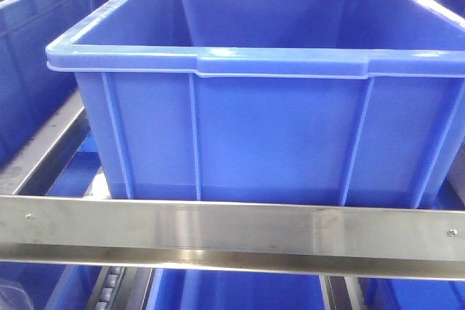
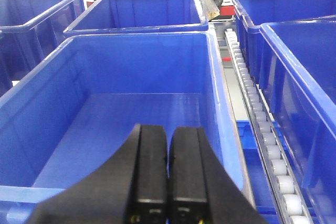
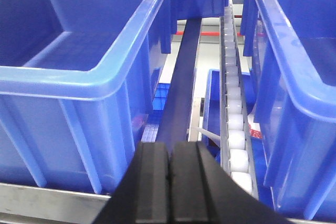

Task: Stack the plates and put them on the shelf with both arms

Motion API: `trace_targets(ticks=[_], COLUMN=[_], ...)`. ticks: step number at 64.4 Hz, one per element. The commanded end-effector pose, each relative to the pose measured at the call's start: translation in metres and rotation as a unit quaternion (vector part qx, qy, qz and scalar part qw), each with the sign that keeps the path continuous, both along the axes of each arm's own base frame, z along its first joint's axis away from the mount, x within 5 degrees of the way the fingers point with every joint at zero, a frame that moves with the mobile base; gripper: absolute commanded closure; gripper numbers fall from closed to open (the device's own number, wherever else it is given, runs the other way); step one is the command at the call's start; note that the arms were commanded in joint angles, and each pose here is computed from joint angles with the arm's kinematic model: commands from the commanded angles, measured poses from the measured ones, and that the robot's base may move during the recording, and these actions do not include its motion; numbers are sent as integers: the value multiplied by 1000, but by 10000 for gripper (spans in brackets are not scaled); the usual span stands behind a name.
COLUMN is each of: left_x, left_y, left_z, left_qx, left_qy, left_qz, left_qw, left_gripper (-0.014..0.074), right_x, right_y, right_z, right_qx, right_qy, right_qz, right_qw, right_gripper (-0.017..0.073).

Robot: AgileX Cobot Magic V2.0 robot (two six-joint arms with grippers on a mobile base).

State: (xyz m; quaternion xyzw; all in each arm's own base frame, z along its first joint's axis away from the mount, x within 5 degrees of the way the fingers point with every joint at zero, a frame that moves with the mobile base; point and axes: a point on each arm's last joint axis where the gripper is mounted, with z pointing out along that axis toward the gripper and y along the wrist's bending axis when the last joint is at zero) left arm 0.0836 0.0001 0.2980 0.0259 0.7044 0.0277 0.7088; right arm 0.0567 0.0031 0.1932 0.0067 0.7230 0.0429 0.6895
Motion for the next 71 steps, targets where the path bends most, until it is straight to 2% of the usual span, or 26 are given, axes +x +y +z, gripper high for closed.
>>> trace_targets(ticks=[1, 40, 49, 71], left_x=[-1, 0, -4, -29], left_y=[1, 1, 1, 0], left_z=[17, 14, -6, -68], left_qx=[-7, -7, 3, 3], left_qy=[-53, -55, -55, -74], left_qz=[4, 4, 6, -4], left_qw=[999, 998, 998, 997], left_gripper=[512, 512, 512, 512], right_x=[-1, -1, -1, -1], right_y=[-1, -1, -1, -1], right_z=[9, 8, 8, 8], right_qx=[-3, -3, -3, -3], right_qy=[-53, -49, -49, -49], right_qz=[-4, -4, -4, -4], right_qw=[999, 999, 999, 999], right_gripper=[511, 511, 511, 511])
